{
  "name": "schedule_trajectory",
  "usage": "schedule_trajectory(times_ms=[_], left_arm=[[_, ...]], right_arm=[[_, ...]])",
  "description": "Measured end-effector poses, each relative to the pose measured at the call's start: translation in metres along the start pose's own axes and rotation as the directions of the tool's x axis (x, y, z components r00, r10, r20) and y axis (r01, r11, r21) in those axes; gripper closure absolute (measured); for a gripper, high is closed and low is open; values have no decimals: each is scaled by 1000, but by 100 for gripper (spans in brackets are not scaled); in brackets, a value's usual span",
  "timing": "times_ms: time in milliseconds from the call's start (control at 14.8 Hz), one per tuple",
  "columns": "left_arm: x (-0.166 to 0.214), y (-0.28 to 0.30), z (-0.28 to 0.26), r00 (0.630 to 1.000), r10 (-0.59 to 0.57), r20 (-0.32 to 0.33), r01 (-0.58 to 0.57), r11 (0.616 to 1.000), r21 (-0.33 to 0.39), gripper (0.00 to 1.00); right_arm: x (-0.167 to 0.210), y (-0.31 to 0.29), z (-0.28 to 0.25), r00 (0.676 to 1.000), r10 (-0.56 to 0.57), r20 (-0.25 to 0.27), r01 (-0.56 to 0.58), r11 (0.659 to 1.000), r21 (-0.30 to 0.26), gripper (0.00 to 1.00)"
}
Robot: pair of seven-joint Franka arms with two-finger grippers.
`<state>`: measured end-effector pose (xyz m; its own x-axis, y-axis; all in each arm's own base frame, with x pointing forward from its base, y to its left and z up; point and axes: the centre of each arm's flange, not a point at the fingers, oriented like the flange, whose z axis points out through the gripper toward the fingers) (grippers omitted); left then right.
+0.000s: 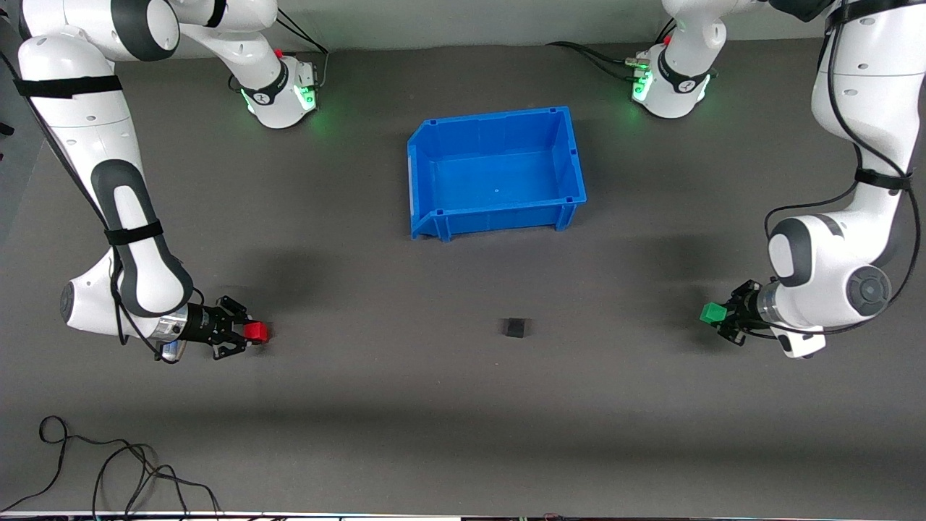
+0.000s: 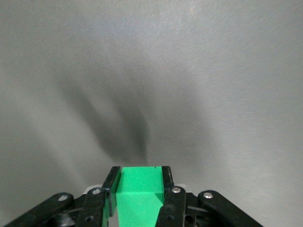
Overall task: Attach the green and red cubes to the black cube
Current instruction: 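Carry the red cube and green cube toward the black cube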
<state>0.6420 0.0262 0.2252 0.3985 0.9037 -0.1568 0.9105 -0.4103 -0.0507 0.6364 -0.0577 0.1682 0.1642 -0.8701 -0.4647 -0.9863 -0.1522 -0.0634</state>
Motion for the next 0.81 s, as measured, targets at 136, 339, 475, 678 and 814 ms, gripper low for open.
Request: schedule_trajectory(times_ms=[136,339,475,678,814], left_arm=[[-14,17,-15,998,-65,1,65,998,-11,63],[-57,42,-20,986,-166,30,167,985,-34,63],[-88,57,-16,977,-208,38,209,977,-31,63],[-124,76,-10,966,-257,40,258,966,-30,63],[-152,92,-5,956,-289,43,291,956,-34,63]], right_arm=[[-1,0,-1,1000,-2,1,2,1000,1,60],[-13,-9,-12,1000,-13,18,13,1000,8,60],[-38,-22,-21,999,-6,44,6,1000,1,60],[-96,-45,-15,998,19,53,-19,1000,-12,60],[-148,-59,-1,998,41,52,-39,999,-27,60]])
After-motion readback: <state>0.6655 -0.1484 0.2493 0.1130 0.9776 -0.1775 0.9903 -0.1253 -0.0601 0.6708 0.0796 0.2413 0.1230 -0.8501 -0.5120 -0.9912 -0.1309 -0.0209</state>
